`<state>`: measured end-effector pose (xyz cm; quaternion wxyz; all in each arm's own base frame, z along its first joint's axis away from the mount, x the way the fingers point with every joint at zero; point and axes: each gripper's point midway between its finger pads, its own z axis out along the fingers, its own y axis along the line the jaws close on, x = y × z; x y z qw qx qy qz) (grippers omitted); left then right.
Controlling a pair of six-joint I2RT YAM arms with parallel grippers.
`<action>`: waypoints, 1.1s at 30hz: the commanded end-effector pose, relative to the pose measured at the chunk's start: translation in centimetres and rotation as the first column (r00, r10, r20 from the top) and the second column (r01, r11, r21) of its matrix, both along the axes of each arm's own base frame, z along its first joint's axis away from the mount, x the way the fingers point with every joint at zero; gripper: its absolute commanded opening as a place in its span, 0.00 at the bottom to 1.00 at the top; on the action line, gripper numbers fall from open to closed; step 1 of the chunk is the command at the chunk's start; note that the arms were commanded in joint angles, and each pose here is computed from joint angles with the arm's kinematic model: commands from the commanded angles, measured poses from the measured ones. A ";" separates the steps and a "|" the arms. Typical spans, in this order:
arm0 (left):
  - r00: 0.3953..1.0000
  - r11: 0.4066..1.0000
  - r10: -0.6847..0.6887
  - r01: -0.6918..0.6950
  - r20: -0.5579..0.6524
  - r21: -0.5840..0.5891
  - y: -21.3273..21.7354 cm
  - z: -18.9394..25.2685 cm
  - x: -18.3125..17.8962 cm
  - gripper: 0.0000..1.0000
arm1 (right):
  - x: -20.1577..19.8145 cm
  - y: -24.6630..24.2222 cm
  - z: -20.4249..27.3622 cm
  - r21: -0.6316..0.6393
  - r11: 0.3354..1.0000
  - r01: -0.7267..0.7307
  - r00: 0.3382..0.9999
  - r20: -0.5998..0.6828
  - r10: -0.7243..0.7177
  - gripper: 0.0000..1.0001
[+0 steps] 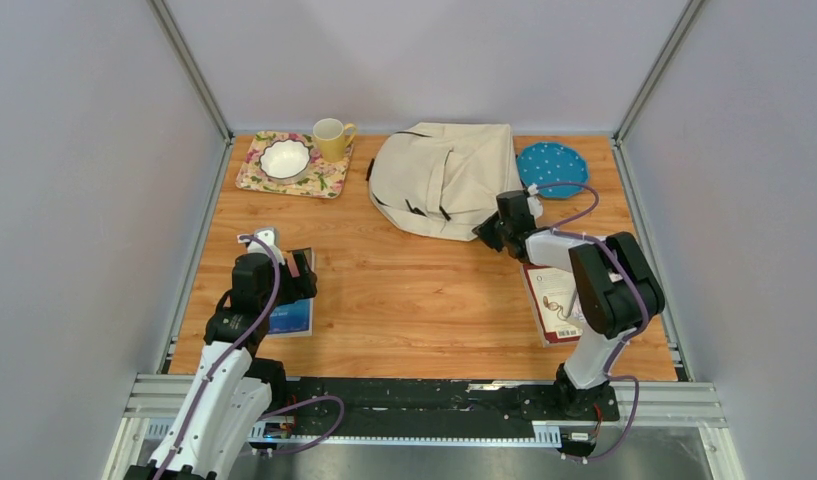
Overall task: Pack the student bag
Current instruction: Move the student bag to the center of the board.
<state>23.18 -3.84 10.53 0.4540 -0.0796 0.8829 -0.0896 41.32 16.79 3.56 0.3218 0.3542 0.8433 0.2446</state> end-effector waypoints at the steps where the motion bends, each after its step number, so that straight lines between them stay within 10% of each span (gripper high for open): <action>1: 0.998 0.999 -0.042 0.042 0.043 0.002 -0.5 1.5 0.5 0.93 | -0.5 -0.7 2.6 -0.058 0.997 -0.050 0.996 0.072 0.054 0.00; 20: 0.885 0.890 -0.454 0.455 0.103 0.011 -13.5 2.6 1.2 0.92 | -10.4 1.4 0.1 -0.103 0.886 -0.452 0.890 0.013 0.455 0.00; 33: 0.902 0.877 -0.399 0.428 0.166 -0.217 -20.2 5.1 6.0 0.90 | -14.6 0.7 -1.5 -0.091 0.882 -0.463 0.886 -0.020 0.463 0.00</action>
